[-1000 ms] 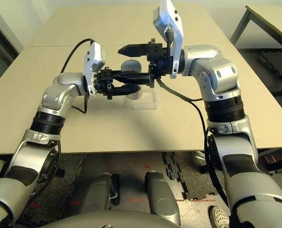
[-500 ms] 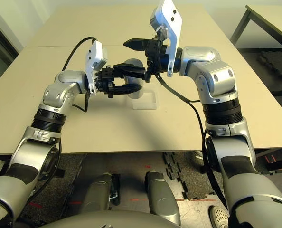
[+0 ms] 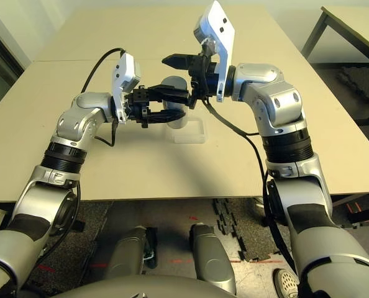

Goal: Pour the medicine from the bottle into the box.

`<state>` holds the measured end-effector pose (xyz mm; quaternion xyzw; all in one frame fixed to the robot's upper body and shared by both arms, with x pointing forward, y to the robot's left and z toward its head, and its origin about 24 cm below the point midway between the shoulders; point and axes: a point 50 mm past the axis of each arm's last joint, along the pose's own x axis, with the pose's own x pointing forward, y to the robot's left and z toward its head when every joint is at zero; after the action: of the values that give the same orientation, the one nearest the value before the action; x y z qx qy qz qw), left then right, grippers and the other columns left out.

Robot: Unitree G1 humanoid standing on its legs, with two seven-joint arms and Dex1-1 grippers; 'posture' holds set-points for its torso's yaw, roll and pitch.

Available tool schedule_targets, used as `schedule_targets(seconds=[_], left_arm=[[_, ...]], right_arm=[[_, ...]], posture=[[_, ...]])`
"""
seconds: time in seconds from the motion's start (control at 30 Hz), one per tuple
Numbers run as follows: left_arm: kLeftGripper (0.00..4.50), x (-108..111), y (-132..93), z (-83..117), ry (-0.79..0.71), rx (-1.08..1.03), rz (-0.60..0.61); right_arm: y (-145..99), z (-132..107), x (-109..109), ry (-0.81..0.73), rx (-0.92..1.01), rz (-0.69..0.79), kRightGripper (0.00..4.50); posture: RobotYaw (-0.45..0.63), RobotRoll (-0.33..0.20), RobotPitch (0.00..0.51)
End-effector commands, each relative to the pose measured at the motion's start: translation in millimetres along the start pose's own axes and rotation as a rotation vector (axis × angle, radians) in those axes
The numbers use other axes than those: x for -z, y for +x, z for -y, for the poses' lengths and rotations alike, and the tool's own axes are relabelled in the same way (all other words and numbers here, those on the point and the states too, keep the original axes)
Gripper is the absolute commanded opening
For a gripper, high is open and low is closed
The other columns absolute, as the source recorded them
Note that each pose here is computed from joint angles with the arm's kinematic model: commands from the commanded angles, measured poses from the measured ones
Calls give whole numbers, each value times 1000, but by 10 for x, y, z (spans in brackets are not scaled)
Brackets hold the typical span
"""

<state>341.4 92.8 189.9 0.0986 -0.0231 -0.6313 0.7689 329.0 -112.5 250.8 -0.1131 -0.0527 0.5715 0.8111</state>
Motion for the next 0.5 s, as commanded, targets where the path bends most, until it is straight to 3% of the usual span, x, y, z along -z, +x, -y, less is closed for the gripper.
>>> schedule_targets(seconds=[0.03, 0.5], left_arm=[[2479, 3, -15, 12, 3, 12, 3], [2479, 48, -69, -32, 0, -6, -11]], right_arm=[[-154, 73, 86, 33, 85, -32, 4500], [-560, 83, 115, 77, 195, -61, 4500]], posture=[[-139, 0, 112], [-157, 0, 102]])
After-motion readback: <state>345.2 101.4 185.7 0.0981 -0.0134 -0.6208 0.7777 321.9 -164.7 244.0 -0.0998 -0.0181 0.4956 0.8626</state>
